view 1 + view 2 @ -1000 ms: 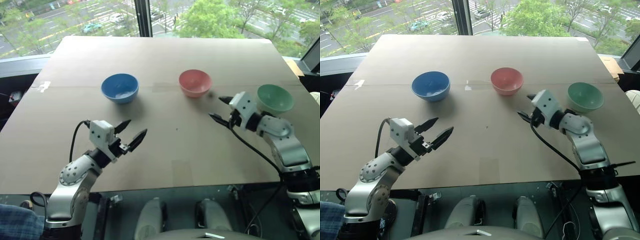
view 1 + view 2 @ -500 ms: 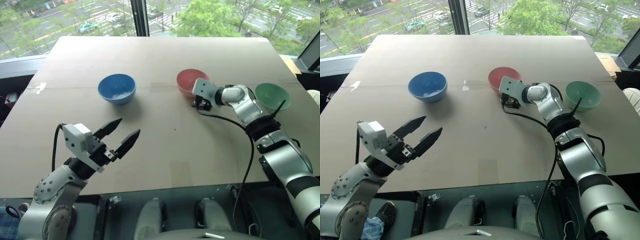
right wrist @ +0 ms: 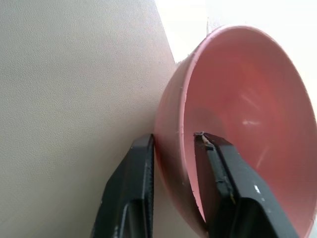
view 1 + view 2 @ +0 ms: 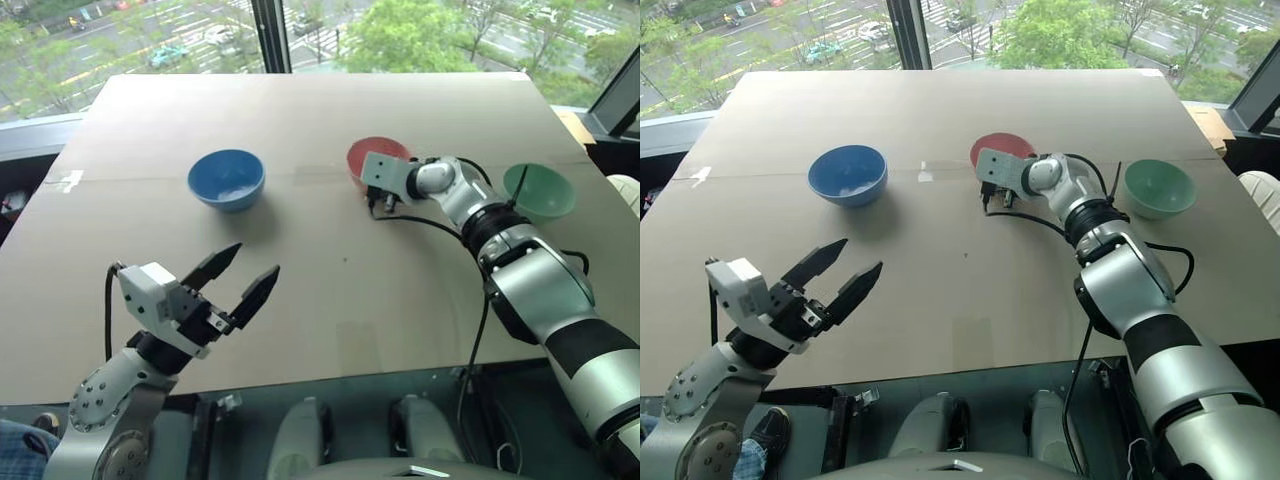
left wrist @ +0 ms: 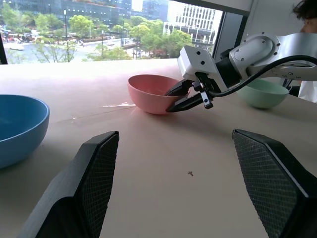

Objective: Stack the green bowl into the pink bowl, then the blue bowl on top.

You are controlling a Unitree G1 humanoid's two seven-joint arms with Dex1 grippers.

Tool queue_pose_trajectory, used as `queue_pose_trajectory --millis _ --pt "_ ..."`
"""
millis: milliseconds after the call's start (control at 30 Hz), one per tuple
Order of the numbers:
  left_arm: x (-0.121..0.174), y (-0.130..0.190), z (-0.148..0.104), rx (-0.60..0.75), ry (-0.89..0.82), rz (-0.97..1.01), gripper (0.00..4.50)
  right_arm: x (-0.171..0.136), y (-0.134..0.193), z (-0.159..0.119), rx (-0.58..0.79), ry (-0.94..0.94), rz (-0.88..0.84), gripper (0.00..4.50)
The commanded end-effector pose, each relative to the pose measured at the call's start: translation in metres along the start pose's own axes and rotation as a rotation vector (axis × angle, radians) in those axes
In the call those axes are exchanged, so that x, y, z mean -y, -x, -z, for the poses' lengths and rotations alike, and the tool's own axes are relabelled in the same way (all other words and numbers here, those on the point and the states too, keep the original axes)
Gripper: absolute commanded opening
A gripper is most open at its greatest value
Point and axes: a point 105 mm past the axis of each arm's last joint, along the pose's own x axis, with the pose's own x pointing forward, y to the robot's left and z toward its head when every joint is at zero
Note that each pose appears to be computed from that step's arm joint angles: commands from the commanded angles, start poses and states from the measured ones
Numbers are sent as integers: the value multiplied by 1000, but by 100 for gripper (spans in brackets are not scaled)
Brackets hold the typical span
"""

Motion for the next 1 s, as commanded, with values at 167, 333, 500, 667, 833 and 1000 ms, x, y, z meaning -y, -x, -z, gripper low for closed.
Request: queue_pose_trajectory --millis 167,333,500,667,833,1000 --pt "7 -3 -6 42 -27 31 386 13 7 -11 43 42 29 2" --pt "5 -5 -3 32 -26 44 386 5 18 -10 125 43 -63 2" --pt "4 -14 3 18 -22 94 386 -21 52 -21 211 97 -170 2" --pt "1 -22 6 11 -19 144 386 -62 86 -41 221 108 -250 2" --pt "-1 -34 7 11 -22 205 386 -99 105 -61 221 82 -280 2" --pt "-1 -37 10 4 -13 241 386 -120 109 -66 204 86 -305 2"
